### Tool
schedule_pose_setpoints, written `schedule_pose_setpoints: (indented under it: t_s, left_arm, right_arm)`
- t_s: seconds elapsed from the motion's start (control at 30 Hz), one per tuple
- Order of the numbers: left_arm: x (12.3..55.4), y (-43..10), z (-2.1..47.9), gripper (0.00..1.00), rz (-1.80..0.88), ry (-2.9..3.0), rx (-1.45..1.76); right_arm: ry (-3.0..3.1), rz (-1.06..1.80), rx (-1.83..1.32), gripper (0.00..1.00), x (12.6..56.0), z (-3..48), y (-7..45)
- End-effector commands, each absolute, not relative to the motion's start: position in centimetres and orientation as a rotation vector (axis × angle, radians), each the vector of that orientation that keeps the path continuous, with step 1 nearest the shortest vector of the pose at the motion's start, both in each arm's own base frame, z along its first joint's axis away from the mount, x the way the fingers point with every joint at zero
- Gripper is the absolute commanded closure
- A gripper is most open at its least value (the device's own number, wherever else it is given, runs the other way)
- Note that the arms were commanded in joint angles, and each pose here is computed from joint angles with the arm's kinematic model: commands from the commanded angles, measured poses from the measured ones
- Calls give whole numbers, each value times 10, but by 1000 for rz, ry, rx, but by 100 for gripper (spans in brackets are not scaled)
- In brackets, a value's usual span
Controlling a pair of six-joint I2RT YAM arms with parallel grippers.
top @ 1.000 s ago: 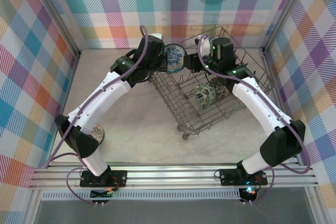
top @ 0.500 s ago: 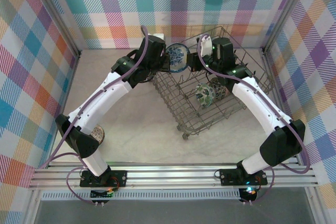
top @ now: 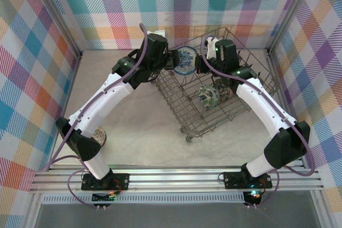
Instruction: Load the bowls into the dish rack
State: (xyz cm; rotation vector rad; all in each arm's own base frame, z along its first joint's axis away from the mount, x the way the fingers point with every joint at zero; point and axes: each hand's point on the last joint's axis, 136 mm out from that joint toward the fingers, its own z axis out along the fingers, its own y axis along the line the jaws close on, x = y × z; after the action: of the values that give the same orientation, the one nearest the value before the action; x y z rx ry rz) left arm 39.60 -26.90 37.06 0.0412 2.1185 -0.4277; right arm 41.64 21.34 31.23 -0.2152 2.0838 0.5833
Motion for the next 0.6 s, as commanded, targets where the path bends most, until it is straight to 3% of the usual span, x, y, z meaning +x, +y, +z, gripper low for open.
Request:
schedule_pose_setpoints:
  t_s: [0.0,0.3,0.57]
  left_arm:
    - [396,-256,382,39,-482,2111,-26]
    - [420,-222,338,37,-605,2250,-167]
    - [433,-195,330,34,-642,2239,-213]
  right_arm:
    - [2004,514,-116,100,421,342,189]
    - [1978,91,-62,100,459,339,141]
    - [1955,-246,-30,100,508,335,102]
